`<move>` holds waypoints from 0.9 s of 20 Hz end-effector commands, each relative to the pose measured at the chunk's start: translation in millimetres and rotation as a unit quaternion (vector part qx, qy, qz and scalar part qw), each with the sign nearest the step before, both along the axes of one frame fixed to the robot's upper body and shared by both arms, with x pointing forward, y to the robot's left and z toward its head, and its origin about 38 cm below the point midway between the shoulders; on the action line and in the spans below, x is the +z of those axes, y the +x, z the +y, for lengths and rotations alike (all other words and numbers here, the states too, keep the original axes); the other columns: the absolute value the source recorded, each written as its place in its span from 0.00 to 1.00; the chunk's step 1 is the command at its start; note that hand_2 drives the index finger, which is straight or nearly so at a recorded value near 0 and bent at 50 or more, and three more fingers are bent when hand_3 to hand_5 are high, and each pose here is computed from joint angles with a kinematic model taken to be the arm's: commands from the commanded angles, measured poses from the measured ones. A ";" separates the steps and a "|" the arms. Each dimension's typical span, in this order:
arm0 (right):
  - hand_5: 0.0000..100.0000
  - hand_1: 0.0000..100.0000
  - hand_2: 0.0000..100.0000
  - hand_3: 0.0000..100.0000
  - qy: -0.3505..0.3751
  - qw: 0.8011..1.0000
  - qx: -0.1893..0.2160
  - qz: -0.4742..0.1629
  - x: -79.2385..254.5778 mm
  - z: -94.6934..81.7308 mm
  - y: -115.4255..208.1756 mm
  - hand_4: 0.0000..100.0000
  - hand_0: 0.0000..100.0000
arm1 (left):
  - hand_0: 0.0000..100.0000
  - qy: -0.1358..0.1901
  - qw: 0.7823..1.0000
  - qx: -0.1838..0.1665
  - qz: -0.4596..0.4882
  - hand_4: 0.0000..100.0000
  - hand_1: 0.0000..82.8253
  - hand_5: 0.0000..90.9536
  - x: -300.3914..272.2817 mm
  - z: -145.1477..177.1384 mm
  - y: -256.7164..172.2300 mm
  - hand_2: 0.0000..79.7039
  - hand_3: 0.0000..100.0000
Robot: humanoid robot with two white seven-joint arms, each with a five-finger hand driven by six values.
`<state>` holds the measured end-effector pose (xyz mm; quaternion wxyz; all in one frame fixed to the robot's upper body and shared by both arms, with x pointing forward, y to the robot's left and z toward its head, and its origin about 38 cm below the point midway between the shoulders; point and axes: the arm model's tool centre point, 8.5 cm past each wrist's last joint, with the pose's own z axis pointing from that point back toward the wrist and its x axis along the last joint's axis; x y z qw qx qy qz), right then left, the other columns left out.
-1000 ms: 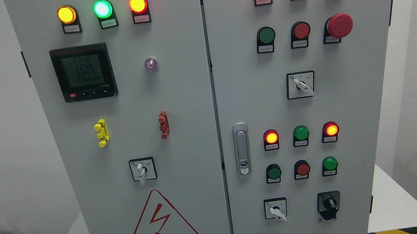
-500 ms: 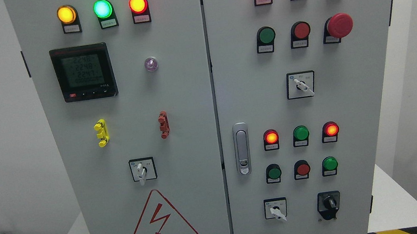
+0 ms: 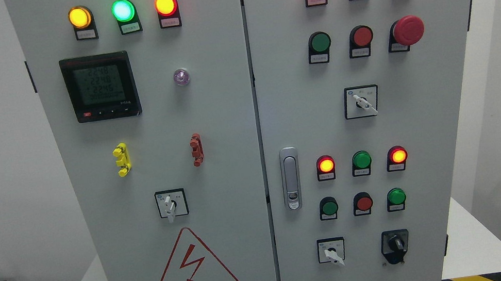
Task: Turn on light switch 1
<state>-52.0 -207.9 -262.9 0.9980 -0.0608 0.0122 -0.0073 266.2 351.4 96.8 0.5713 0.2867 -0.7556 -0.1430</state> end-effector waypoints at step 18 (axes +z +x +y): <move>0.00 0.39 0.00 0.00 0.000 1.000 0.002 0.000 0.0 0.3 -0.3 0.00 0.12 | 0.29 -0.060 0.994 -0.073 -0.054 0.88 0.58 0.79 109.2 -151.9 116.9 0.60 0.86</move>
